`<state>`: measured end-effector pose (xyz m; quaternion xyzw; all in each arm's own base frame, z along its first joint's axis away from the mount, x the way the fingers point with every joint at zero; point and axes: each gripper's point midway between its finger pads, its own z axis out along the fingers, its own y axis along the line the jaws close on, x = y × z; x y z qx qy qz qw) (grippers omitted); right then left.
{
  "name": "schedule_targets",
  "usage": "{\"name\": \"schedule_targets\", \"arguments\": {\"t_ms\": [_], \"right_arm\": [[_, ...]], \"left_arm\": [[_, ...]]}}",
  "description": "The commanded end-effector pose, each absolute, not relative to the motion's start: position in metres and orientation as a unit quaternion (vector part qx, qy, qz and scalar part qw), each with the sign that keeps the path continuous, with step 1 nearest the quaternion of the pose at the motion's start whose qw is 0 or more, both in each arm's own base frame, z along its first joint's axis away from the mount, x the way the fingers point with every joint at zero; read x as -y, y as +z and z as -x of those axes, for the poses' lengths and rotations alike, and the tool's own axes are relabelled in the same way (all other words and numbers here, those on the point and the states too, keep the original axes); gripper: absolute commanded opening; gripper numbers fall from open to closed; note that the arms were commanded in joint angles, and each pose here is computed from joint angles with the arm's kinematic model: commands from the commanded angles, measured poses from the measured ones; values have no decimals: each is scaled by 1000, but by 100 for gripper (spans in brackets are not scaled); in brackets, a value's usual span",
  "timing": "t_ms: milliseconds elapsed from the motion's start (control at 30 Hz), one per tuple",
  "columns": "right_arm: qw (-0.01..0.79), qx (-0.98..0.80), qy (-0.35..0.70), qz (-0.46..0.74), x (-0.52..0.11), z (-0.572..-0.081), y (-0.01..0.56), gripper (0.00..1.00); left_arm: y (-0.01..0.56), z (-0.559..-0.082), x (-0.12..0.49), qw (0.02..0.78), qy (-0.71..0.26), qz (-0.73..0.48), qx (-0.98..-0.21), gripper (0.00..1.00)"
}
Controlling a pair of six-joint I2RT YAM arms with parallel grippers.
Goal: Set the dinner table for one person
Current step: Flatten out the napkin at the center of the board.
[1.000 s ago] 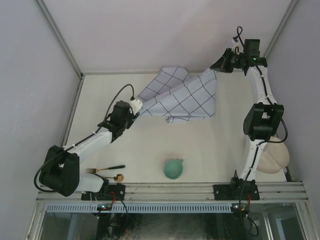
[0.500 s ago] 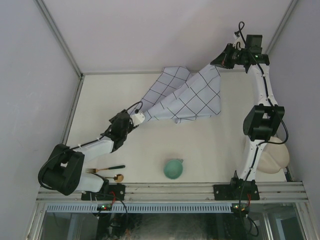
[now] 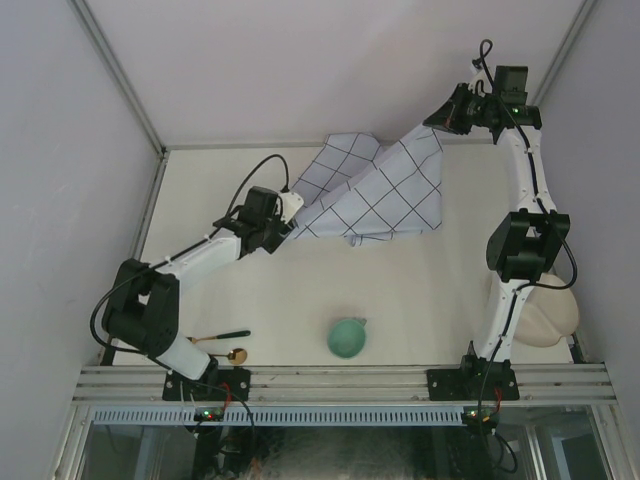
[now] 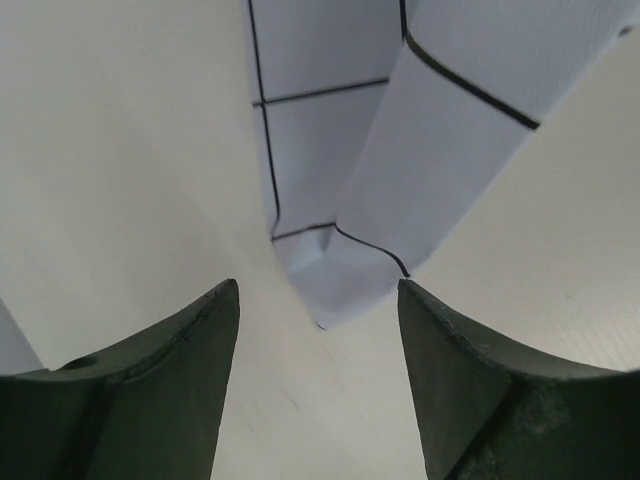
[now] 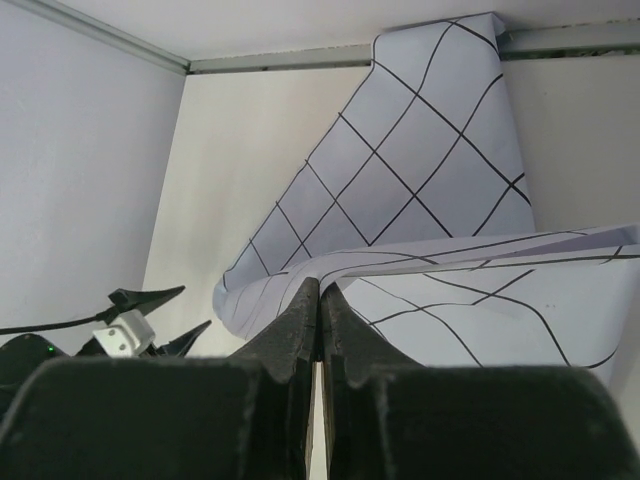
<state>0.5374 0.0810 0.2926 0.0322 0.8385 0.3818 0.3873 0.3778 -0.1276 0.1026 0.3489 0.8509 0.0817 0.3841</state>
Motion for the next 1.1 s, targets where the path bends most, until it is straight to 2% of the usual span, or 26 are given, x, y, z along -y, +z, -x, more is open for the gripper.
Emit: {"name": "schedule_targets", "arguments": {"t_ms": [0, 367, 700, 933, 1000, 1067], "right_arm": [[433, -823, 367, -10, -72, -543, 319, 0], [435, -823, 365, -9, -73, -546, 319, 0], [435, -819, 374, 0, -79, -535, 328, 0], [441, -817, 371, 1, -77, -529, 335, 0], [439, -818, 372, 1, -78, -528, 334, 0], [439, -818, 371, 0, -77, -528, 334, 0]], "left_arm": [[92, -363, 130, 331, 73, -333, -880, 69], [73, -346, 135, 310, 97, -371, -870, 68], [70, -369, 128, 334, 148, -368, -855, 67], [59, -376, 125, 323, 160, -374, -855, 67], [57, -377, 124, 322, 160, -372, -856, 66], [57, -378, 123, 320, 155, -372, -858, 57]]}}
